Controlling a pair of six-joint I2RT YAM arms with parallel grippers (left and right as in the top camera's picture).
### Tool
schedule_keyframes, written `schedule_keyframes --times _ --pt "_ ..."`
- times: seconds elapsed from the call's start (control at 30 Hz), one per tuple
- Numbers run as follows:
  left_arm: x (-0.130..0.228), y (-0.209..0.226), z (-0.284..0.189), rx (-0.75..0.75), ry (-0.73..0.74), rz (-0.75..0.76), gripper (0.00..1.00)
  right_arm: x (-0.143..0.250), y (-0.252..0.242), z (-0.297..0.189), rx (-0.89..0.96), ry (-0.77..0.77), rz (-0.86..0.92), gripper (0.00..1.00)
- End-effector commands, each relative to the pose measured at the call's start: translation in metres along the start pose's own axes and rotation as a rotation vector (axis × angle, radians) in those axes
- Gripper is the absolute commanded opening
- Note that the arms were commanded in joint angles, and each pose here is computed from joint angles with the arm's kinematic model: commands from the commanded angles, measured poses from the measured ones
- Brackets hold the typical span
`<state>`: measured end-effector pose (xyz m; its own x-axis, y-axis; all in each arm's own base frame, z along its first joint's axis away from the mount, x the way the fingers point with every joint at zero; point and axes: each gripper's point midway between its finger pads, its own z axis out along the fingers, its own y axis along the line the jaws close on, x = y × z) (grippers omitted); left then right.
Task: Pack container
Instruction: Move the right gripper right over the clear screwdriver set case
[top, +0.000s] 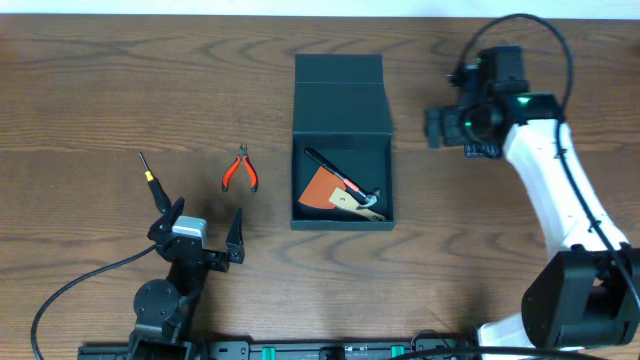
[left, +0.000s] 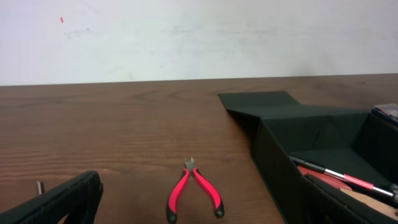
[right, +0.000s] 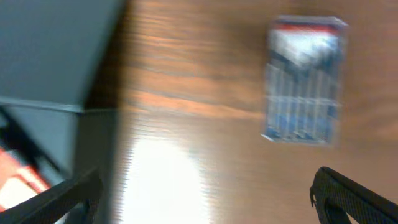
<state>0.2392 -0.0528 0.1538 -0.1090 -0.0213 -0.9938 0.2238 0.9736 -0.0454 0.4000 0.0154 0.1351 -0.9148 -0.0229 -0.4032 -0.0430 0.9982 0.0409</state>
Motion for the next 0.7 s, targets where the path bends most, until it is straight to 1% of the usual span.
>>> schedule_keyframes --times 0.0,0.2,0.27,0.5,0.67 --pt "0.015 -0.005 0.001 0.026 0.047 -0.007 0.99 -0.001 -0.038 -0.005 0.088 -0.001 0.092 0.99" --pt "0.015 -0.005 0.001 0.026 0.047 -0.006 0.99 0.006 -0.08 -0.009 0.129 0.004 0.188 0.99" --pt "0.015 -0.005 0.001 0.026 0.047 -0.007 0.99 0.007 -0.087 -0.01 0.137 0.005 0.187 0.99" --pt "0.015 -0.005 0.001 0.026 0.047 -0.006 0.99 0.006 -0.092 -0.01 0.151 0.004 0.149 0.98" --pt "0.015 -0.005 0.001 0.026 0.047 -0.006 0.98 0.012 -0.093 0.004 0.146 0.046 0.151 0.96"
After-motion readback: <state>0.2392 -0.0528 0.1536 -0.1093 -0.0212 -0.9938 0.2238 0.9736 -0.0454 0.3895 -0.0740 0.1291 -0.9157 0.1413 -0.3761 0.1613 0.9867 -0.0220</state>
